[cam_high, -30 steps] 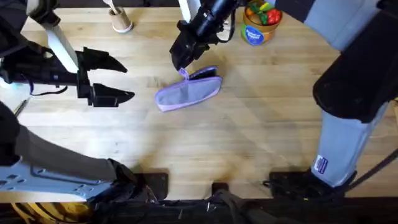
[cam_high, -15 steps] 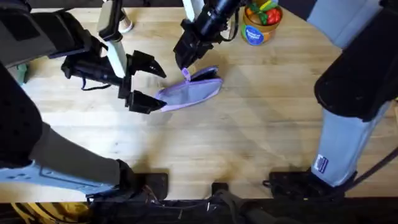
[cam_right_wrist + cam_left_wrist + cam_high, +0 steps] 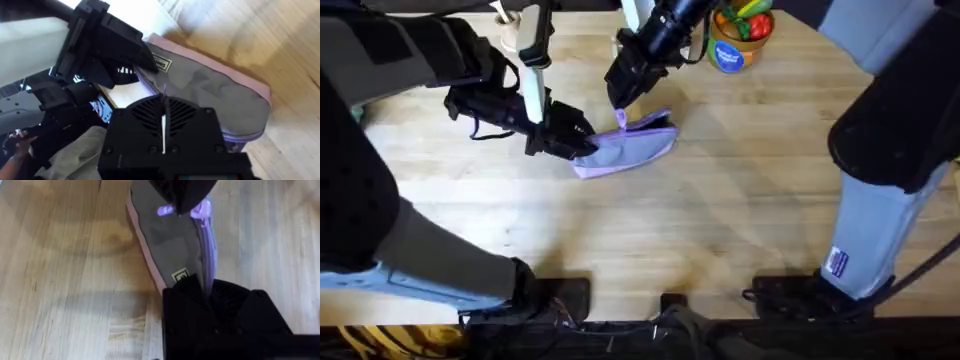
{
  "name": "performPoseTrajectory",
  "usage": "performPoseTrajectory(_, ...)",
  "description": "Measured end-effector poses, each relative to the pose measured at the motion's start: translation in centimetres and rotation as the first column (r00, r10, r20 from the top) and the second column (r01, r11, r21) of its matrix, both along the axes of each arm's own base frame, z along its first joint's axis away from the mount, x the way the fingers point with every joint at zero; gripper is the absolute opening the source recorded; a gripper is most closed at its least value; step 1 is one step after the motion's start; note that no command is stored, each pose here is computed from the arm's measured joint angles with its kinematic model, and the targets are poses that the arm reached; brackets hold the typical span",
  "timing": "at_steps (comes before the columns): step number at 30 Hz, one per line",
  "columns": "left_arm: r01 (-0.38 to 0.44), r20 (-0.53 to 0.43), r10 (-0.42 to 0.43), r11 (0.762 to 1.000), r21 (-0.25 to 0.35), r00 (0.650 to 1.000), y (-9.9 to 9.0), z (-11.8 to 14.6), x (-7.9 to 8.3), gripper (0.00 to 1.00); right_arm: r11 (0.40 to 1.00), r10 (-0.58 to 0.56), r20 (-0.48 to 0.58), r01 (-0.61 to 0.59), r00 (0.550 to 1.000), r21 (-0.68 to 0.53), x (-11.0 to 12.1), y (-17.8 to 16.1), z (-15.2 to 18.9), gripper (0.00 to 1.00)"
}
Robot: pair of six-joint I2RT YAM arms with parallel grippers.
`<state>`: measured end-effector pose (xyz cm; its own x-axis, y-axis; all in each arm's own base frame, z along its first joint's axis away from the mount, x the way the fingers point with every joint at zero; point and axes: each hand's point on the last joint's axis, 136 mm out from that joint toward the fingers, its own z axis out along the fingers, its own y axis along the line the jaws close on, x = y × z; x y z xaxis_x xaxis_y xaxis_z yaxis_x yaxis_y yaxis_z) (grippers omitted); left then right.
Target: Unzip the bag, pick up the pens from the table one at a time and place them inside, then zip the bag closed.
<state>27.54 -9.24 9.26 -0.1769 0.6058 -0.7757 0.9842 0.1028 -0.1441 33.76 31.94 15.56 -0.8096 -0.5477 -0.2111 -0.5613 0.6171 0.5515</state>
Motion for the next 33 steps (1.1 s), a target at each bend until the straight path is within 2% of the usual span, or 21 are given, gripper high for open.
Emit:
performPoseTrajectory(8,-0.012,-0.014,0.012,1.0,0.004,1.0,0.0,-0.1,0.0,0.047,0.999,0.042,0.012,-0.042,0.999,0.004,0.0,-0.9,0.0,0.033)
performPoseTrajectory(12,-0.016,-0.017,0.016,1.0,0.004,1.0,0.0,-0.1,0.1,0.046,0.996,0.028,-0.002,-0.027,1.0,0.079,1.1,-2.2,0.8,0.033)
performPoseTrajectory(13,-0.018,-0.012,0.018,1.0,0.002,1.0,0.1,0.0,0.2,0.046,0.994,-0.022,-0.03,0.025,0.999,0.103,2.3,-4.2,1.1,0.031)
performPoseTrajectory(15,-0.016,-0.019,0.016,1.0,0.005,1.0,0.0,-0.1,0.1,0.045,0.992,-0.067,-0.029,0.07,0.997,0.101,3.5,-6.1,1.2,0.033)
performPoseTrajectory(16,-0.016,-0.019,0.016,1.0,0.005,1.0,0.0,-0.1,0.1,0.045,0.986,-0.14,-0.034,0.143,0.99,0.091,5.2,-9.0,1.1,0.033)
performPoseTrajectory(20,-0.016,-0.019,0.016,1.0,0.005,1.0,0.0,-0.1,0.0,0.045,0.973,-0.217,-0.034,0.219,0.976,0.078,6.7,-12.1,1.0,0.033)
performPoseTrajectory(24,-0.016,-0.019,0.016,1.0,0.005,1.0,0.0,-0.1,0.0,0.045,0.97,-0.23,-0.051,0.233,0.972,0.07,6.6,-12.7,0.9,0.033)
performPoseTrajectory(29,-0.016,-0.019,0.016,1.0,0.005,1.0,0.0,-0.1,0.0,0.045,0.978,-0.196,-0.061,0.2,0.979,0.065,5.7,-11.4,0.9,0.033)
performPoseTrajectory(30,-0.016,-0.019,0.016,1.0,0.005,1.0,0.0,-0.1,0.0,0.045,0.983,-0.169,-0.064,0.173,0.984,0.064,5.0,-10.1,0.9,0.268)
performPoseTrajectory(33,-0.016,-0.019,0.016,1.0,0.005,1.0,0.0,-0.1,0.0,0.045,0.986,-0.147,-0.063,0.151,0.987,0.065,4.4,-8.8,1.2,0.701)
